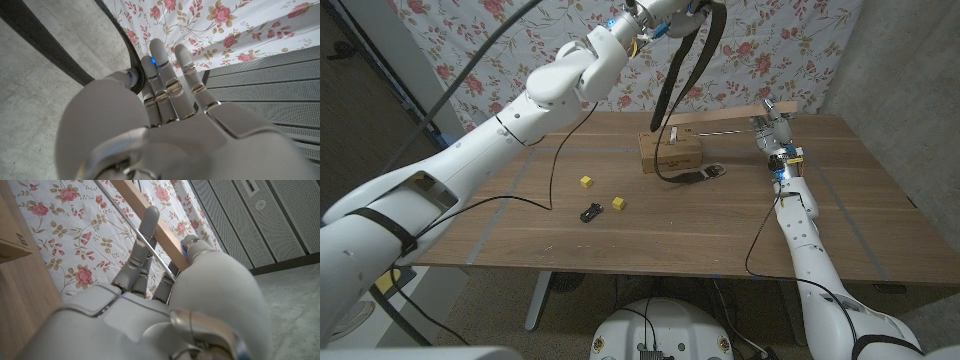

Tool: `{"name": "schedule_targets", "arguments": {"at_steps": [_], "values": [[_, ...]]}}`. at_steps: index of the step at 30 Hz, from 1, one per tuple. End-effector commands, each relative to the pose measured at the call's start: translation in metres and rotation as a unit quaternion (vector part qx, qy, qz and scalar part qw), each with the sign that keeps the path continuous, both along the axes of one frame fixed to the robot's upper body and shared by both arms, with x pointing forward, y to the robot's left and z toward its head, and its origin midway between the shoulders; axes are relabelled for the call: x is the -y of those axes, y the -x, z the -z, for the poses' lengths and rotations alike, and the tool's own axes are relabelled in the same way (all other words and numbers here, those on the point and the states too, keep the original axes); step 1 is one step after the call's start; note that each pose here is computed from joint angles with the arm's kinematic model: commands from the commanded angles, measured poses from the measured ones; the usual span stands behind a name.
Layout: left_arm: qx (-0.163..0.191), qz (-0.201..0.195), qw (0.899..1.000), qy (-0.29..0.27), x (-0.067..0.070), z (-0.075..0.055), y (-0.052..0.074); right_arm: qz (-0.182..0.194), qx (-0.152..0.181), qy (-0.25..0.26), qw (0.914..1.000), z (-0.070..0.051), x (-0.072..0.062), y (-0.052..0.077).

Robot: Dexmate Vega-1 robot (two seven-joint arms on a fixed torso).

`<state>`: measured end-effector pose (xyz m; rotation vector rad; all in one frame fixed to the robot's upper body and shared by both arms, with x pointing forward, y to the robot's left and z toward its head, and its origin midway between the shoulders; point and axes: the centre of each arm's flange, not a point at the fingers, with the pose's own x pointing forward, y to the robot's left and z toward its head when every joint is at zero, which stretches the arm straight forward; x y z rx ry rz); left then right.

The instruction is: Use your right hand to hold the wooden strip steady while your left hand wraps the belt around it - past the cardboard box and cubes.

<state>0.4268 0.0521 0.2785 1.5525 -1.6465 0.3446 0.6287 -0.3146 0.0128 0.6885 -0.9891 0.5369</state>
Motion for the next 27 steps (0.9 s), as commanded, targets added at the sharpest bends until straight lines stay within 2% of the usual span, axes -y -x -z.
{"name": "schedule_targets", "arguments": {"at_steps": [1,6,13,20,24,27], "values": [[0.055,0.011,0.998,-0.002,0.000,0.000,0.026,-0.022,0.018,0.028,0.9992,-0.008,-0.017,0.000],[0.111,-0.017,0.994,0.014,-0.006,-0.002,0.017,-0.067,0.037,0.051,0.9958,-0.009,-0.024,0.002],[0.134,-0.017,0.990,0.035,-0.013,-0.014,-0.001,-0.108,0.064,0.120,0.9848,-0.016,-0.031,0.004],[0.155,-0.028,0.987,0.039,-0.013,-0.026,-0.014,-0.152,0.080,0.162,0.9718,-0.016,-0.035,0.003],[0.161,-0.028,0.986,0.042,-0.013,-0.028,-0.024,-0.193,0.088,0.159,0.9643,-0.016,-0.043,0.004],[0.159,-0.030,0.986,0.042,-0.013,-0.027,-0.033,-0.223,0.081,0.144,0.9607,-0.015,-0.050,0.005]]}}
